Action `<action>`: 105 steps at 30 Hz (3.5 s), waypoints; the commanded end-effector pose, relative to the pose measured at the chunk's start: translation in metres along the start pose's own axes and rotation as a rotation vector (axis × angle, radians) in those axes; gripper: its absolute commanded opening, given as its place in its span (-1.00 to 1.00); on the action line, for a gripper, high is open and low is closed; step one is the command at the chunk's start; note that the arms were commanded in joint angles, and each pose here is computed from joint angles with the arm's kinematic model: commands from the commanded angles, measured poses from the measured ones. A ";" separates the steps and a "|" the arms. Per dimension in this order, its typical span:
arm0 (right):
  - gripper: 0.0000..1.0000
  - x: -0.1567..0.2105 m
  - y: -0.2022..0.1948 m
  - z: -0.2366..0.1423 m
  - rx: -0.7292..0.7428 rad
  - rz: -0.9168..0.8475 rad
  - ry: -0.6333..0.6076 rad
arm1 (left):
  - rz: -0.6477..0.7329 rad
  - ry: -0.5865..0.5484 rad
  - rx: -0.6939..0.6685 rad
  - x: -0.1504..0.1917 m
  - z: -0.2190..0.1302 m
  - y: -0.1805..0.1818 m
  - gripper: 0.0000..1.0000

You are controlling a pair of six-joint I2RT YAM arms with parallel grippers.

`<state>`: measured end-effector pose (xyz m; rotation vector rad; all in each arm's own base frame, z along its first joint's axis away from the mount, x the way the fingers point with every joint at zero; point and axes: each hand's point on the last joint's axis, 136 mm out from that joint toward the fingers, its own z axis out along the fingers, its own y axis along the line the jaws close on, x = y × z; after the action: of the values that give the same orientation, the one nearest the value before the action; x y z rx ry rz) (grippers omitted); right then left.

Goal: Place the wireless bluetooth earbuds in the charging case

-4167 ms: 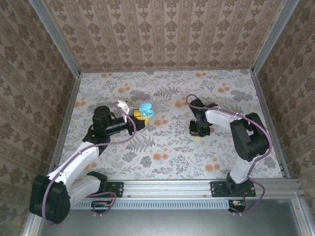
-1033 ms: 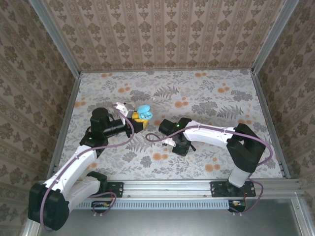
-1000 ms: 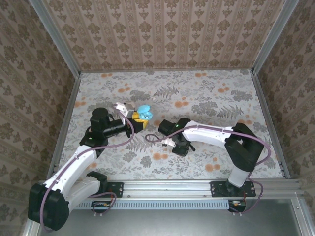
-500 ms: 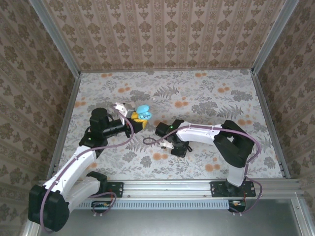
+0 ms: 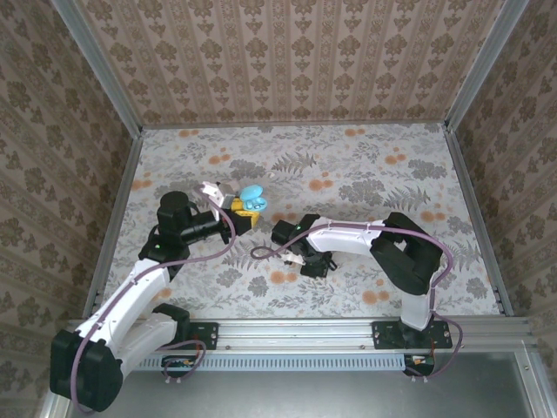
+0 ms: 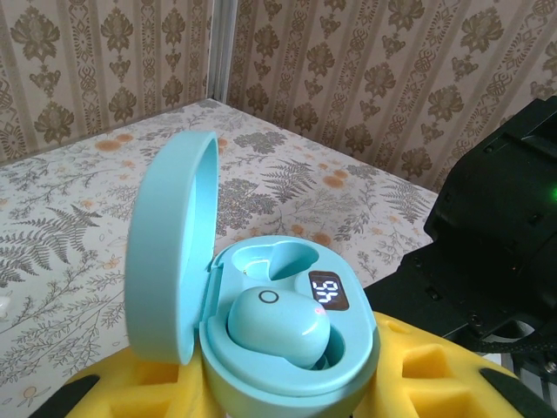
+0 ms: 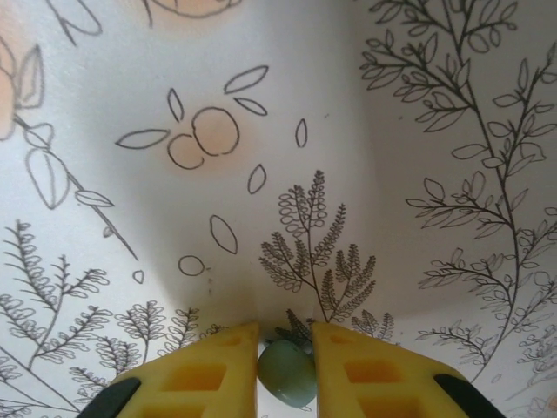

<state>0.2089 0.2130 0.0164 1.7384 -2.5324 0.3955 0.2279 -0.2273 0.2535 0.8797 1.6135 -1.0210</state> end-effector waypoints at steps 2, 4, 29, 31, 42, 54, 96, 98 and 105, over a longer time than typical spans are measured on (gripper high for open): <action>-0.68 0.005 -0.008 -0.002 0.047 0.027 0.036 | 0.037 -0.020 -0.002 -0.007 -0.004 -0.002 -0.85; -0.70 0.003 -0.012 -0.005 0.055 0.049 0.020 | 0.038 -0.021 -0.001 -0.008 -0.004 -0.002 -0.85; -0.79 -0.006 -0.071 -0.108 -0.381 0.770 -0.478 | 0.049 -0.030 0.012 -0.015 -0.001 -0.001 -0.85; -0.79 -0.006 -0.073 -0.129 -0.388 0.764 -0.561 | 0.054 -0.031 0.029 -0.017 0.000 -0.003 -0.85; -0.72 0.003 -0.079 -0.237 -0.417 0.705 -0.848 | 0.091 -0.048 0.090 -0.026 0.003 -0.011 -0.85; -0.71 -0.016 -0.060 -0.302 -0.585 0.599 -0.909 | 0.122 -0.050 0.201 -0.031 0.023 -0.035 -0.85; -0.74 -0.047 -0.060 -0.299 -0.585 0.525 -0.870 | 0.125 -0.048 0.283 -0.031 0.039 -0.057 -0.85; -0.74 -0.049 -0.059 -0.295 -0.586 0.524 -0.861 | 0.125 -0.048 0.283 -0.031 0.039 -0.057 -0.85; -0.74 -0.049 -0.062 -0.283 -0.587 0.530 -0.831 | 0.124 -0.045 0.283 -0.030 0.038 -0.057 -0.85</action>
<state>0.2520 0.3073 0.2989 1.1058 -3.1050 -1.2327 0.2016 -0.2847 0.2641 1.1019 1.4733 -1.1944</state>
